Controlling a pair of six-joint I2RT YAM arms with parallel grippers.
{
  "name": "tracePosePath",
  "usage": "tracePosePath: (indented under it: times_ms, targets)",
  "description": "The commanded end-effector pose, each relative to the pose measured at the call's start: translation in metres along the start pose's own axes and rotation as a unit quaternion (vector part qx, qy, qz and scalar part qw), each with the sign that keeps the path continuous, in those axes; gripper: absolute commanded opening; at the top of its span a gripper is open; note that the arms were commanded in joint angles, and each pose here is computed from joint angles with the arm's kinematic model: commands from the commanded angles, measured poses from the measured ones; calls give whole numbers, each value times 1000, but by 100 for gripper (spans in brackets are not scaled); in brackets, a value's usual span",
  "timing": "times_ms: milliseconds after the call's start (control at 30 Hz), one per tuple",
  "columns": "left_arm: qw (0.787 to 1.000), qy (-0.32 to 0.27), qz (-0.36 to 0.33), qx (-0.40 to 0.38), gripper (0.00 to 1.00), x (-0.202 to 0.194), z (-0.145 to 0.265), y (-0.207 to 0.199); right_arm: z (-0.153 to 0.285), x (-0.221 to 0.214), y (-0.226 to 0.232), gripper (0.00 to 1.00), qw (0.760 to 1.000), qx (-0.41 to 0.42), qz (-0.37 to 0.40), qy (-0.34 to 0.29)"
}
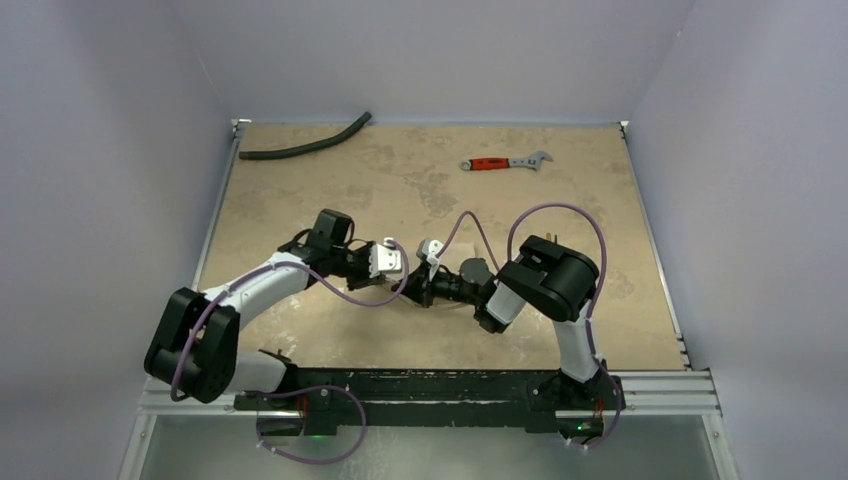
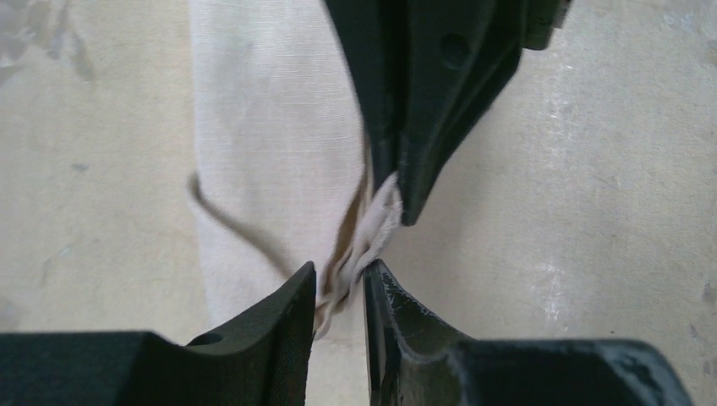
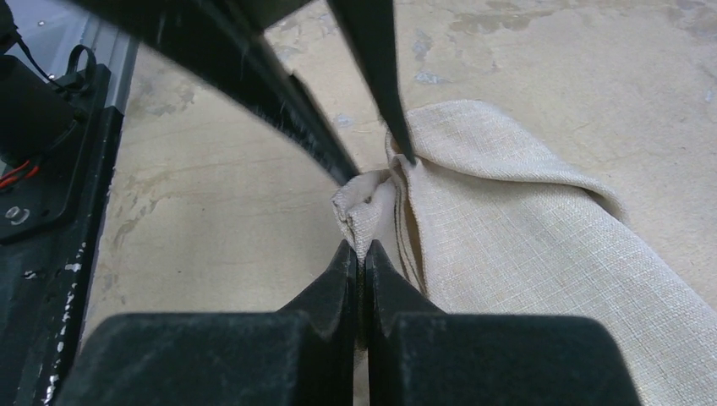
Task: Fold the napkin into a case and place the utensils inside
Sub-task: Pick up the 2/3-rectangle-folded napkin at the center of the board.
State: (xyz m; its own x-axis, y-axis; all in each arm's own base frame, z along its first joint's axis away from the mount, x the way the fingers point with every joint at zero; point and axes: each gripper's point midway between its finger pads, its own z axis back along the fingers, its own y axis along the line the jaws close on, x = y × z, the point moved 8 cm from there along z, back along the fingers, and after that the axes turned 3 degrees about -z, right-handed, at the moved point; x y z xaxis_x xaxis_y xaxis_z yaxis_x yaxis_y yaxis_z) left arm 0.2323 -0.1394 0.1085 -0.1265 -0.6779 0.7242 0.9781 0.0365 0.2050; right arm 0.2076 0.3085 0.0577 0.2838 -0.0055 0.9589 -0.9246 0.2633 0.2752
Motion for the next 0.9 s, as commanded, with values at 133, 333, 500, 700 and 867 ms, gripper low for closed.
tracePosePath:
  times_ms: [133,333,500,700,867]
  targets:
    - [990,-32,104,88,27,39,38,37,-6,56,16,0,987,67,56,-137]
    - [981,-47,156,109,27,41,20,50,-13,50,13,0,990,69,36,-116]
    - [981,4,153,116,28,27,-3,42,-16,38,10,0,994,73,11,-85]
    - [973,58,147,169,27,12,-13,51,-24,17,6,0,995,90,-16,-31]
    - [973,75,148,163,26,6,-15,47,-27,7,1,0,995,97,-34,-5]
